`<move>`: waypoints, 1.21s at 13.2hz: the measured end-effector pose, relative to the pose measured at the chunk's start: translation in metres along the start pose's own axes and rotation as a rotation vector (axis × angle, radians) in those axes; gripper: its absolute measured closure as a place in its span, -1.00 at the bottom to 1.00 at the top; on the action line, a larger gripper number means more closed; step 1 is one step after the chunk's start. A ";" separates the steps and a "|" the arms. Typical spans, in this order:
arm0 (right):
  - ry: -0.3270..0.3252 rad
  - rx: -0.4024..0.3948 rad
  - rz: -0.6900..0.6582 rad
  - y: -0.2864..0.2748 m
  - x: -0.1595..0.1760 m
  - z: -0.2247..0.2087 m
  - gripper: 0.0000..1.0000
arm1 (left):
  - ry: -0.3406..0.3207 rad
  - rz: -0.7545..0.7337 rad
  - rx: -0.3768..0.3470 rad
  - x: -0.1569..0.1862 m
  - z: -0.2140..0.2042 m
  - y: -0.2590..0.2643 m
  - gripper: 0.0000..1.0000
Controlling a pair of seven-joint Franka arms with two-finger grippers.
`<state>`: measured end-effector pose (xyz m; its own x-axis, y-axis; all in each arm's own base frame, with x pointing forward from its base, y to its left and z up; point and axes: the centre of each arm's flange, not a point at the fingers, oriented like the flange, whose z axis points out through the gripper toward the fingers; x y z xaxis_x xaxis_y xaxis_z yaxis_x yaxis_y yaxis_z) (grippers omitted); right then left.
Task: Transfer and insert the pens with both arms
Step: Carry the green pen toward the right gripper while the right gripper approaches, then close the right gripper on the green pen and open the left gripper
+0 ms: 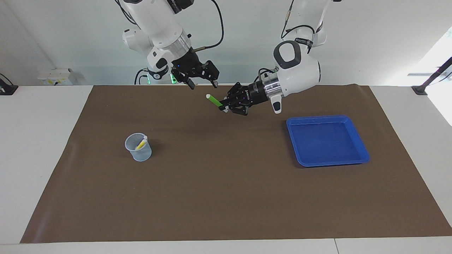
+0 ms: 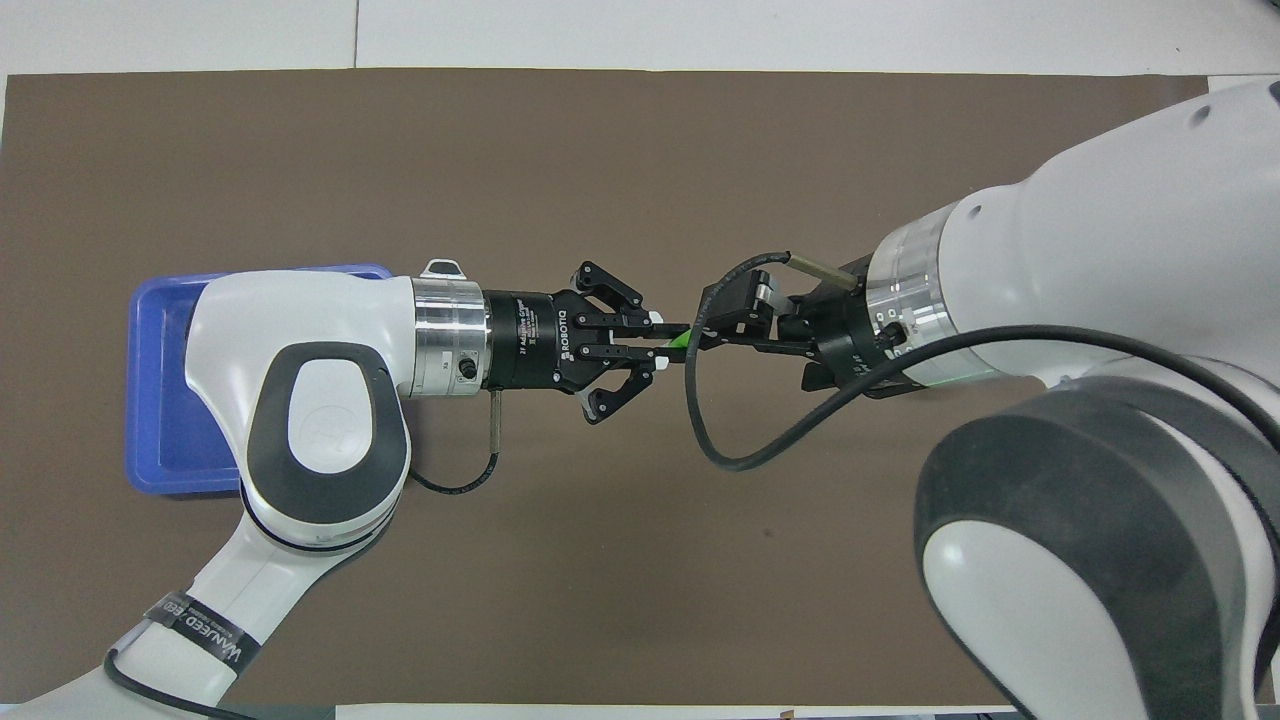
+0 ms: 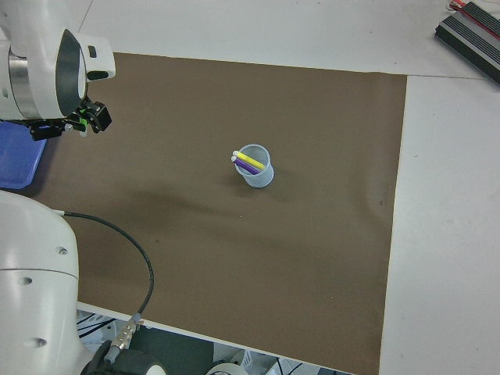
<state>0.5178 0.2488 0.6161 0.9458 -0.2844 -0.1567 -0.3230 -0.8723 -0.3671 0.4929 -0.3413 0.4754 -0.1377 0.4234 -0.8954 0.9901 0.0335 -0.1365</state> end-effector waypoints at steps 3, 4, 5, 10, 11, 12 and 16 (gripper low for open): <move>-0.004 0.012 0.009 0.001 0.002 -0.001 -1.00 | -0.007 -0.005 -0.002 0.000 0.000 0.000 0.67; -0.005 0.011 0.010 0.001 0.002 0.000 -1.00 | -0.008 -0.006 -0.002 0.000 0.000 0.000 0.67; -0.006 0.010 0.011 0.002 0.002 0.000 -1.00 | -0.009 -0.007 -0.003 0.000 0.000 0.000 0.67; -0.010 0.006 0.014 0.003 0.002 0.003 -1.00 | -0.014 -0.011 -0.004 -0.001 0.000 0.000 0.67; -0.011 0.005 0.014 0.003 0.002 0.004 -1.00 | -0.015 -0.012 -0.004 -0.001 0.000 0.000 0.67; -0.011 0.005 0.015 0.004 0.003 0.006 -1.00 | -0.016 -0.013 -0.004 -0.001 0.000 0.000 0.67; 0.041 0.039 0.027 0.007 0.010 0.017 -1.00 | -0.018 -0.014 -0.005 -0.001 0.000 0.000 0.67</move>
<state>0.5246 0.2463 0.5962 0.9371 -0.3243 -0.1291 -0.3486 -0.8483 -0.3987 0.4931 -0.3414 0.4762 -0.1516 0.4068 -0.9008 0.9882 0.0436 -0.1466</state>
